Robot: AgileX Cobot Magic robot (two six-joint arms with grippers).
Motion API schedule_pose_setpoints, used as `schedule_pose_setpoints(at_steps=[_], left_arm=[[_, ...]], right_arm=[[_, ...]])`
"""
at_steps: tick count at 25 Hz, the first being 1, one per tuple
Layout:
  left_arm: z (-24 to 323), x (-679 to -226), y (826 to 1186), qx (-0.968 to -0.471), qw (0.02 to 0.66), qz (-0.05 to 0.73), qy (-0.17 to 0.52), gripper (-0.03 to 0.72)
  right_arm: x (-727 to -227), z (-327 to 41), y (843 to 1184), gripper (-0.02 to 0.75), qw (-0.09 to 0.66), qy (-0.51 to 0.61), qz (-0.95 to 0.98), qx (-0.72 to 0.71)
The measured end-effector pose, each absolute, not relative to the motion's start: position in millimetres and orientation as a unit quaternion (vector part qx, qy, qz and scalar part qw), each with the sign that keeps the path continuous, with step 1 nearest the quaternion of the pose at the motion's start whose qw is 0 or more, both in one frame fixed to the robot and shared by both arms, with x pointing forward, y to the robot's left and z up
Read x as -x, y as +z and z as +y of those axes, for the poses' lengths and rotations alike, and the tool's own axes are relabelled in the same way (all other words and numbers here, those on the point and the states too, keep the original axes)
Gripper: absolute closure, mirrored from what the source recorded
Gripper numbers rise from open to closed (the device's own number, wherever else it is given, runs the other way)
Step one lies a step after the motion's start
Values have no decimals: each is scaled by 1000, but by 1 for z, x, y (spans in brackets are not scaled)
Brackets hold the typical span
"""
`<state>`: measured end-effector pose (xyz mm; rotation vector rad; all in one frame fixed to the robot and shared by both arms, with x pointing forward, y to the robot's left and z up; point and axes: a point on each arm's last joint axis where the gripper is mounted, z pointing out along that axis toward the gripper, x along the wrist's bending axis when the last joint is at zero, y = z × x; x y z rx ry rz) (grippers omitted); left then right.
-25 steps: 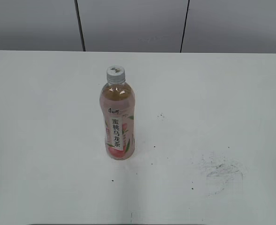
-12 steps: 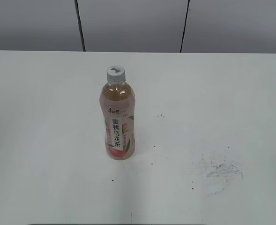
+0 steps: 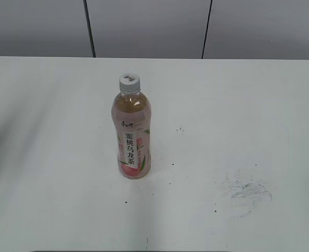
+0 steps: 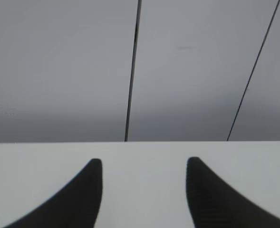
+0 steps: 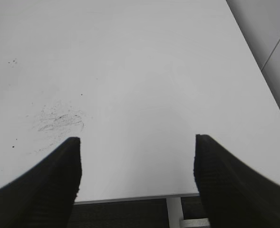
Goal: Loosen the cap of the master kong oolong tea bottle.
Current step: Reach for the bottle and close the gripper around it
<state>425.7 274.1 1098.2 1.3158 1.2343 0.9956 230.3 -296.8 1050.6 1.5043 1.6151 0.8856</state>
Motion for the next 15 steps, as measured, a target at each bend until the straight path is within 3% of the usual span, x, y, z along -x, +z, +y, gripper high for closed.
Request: schedule_pose_setpoints(at_steps=[5,15], left_arm=[[259,-465,1088,-518,555,469,451,135],[250,-518,1020,-525,535,508,425,112]], right_arm=[[-230,-297,1051,183,372,346,630,-587],[-230,-297,1051,183,372,346,630,-587]])
